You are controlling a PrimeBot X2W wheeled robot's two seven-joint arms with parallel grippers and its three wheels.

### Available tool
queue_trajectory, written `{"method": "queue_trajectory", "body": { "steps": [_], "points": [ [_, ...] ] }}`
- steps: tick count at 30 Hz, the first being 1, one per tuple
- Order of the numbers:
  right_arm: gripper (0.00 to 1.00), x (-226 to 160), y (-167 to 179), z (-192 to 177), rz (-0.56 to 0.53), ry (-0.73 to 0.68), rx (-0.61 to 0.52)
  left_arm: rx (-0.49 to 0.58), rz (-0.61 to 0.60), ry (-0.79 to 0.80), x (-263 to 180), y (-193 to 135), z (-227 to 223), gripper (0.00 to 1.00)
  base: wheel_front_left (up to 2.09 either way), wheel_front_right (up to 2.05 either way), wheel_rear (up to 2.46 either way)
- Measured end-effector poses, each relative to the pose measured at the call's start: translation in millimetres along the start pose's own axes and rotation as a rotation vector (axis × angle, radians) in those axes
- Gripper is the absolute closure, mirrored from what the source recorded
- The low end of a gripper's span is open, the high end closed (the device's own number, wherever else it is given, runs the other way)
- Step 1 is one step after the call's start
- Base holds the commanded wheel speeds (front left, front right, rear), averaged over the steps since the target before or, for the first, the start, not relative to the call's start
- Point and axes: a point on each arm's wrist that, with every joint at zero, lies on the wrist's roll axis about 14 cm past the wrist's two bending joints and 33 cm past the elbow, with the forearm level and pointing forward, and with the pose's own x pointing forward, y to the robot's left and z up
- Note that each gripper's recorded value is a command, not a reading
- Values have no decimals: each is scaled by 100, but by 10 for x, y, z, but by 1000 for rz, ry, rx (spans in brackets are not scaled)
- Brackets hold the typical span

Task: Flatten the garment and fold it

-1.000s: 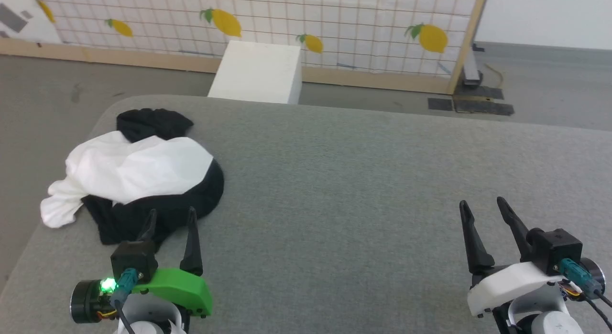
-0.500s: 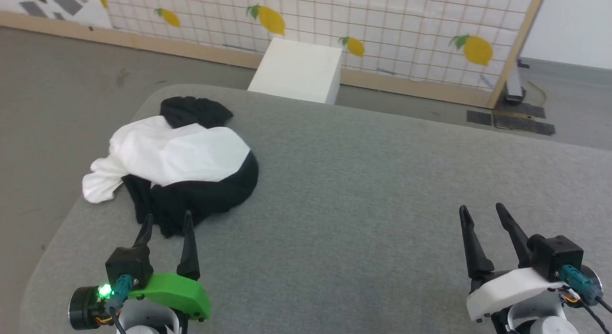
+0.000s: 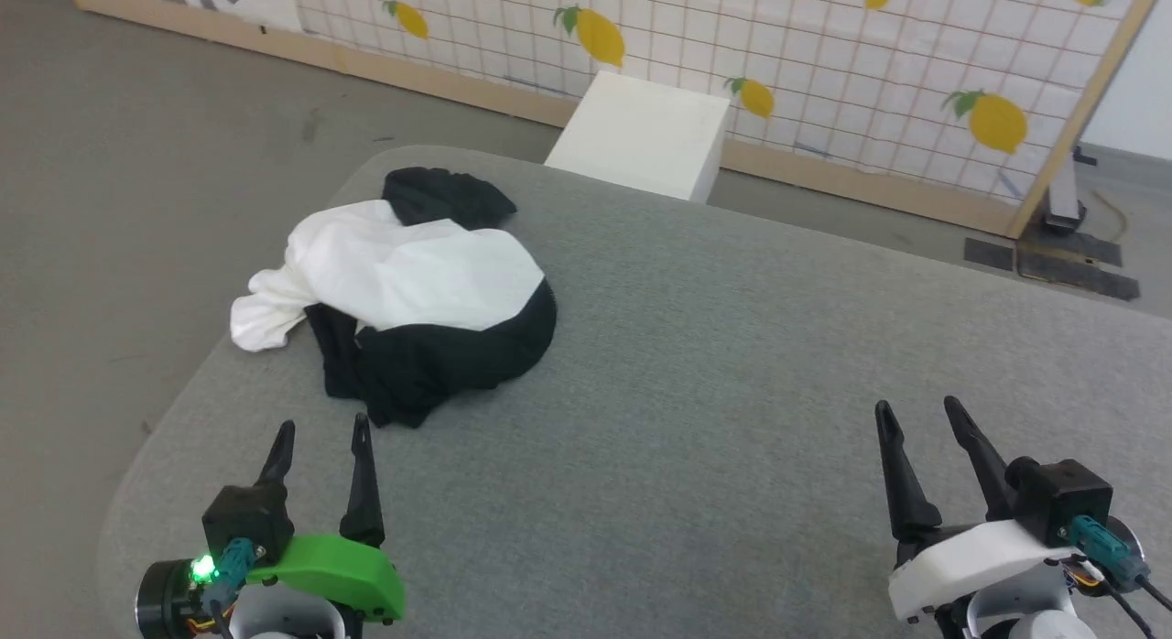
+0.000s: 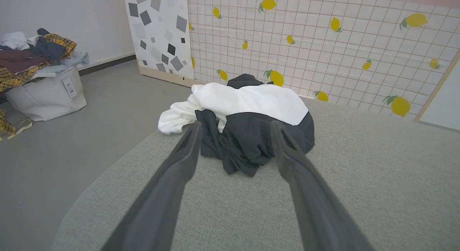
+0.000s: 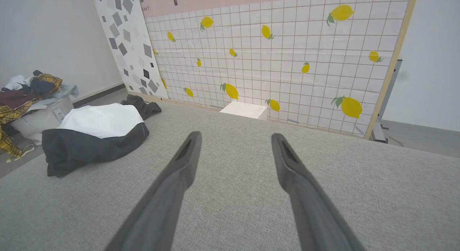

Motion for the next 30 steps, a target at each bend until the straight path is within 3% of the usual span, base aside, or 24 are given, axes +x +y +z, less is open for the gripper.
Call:
{"method": "queue_trajectory", "body": {
  "steps": [30],
  "points": [
    [0,207,478,-138,140,9,46,-3,162,-24,-381,516,-27,0,0,0,0]
  ]
}}
